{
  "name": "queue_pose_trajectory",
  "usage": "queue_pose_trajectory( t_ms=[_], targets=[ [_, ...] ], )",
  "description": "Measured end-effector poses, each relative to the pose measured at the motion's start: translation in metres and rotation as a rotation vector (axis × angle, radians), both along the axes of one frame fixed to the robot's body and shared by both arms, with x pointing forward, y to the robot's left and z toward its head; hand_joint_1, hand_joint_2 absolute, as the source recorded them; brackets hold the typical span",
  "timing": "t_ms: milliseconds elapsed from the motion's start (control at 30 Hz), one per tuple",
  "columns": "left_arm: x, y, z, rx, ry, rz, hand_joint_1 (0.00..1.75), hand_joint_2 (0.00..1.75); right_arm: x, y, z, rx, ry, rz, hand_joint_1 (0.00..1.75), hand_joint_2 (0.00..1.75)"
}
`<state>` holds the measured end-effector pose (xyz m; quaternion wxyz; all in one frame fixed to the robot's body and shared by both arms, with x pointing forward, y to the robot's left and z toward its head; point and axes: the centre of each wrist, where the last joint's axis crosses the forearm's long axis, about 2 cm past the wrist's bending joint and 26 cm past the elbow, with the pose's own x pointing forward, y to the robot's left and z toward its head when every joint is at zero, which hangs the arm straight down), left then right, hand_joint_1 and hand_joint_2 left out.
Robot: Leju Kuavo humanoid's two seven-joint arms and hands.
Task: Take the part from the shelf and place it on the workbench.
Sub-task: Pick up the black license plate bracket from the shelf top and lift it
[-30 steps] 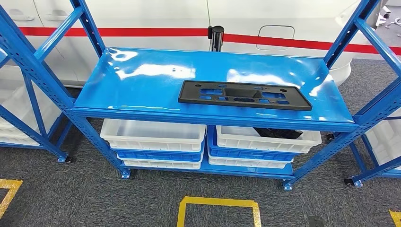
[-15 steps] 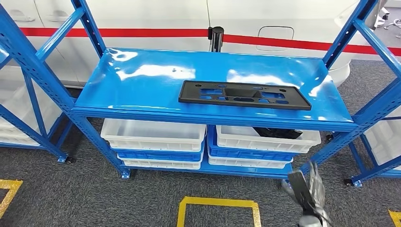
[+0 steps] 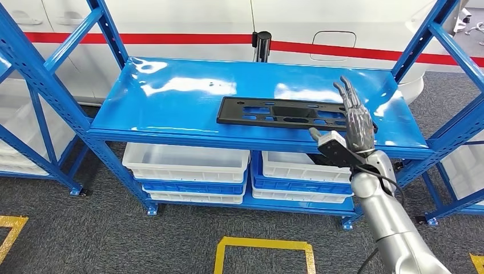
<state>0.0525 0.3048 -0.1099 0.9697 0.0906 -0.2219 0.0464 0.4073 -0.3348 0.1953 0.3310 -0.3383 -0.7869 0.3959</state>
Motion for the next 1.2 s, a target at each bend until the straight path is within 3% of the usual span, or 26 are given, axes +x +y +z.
queue_pose_trajectory(
  t_ms=[100,233,433,767,967,1200],
  targets=[
    [-0.001,-0.003,0.000,-0.004,0.003,0.004,0.00,1.75,0.010,0.007,0.019,-0.008,-0.034,0.036,0.00,1.75],
    [-0.002,-0.004,0.000,-0.005,0.009,-0.001,0.00,1.75,0.013,0.020,0.024,-0.047,-0.031,0.065,0.00,1.75],
    [-0.001,-0.004,0.000,-0.008,0.009,-0.012,0.00,1.75,0.021,0.071,0.029,-0.198,0.097,0.128,0.00,1.75],
    [-0.002,-0.005,0.000,-0.014,0.019,-0.004,0.00,1.75,0.035,0.126,0.036,-0.361,0.212,0.237,0.00,1.75],
    [-0.003,-0.006,-0.001,-0.014,0.031,0.010,0.00,1.75,0.043,0.141,0.037,-0.418,0.256,0.221,0.00,1.75],
    [-0.004,-0.008,-0.001,-0.014,0.035,0.015,0.00,1.75,0.050,0.147,0.031,-0.517,0.289,0.106,0.00,1.75]
  ],
)
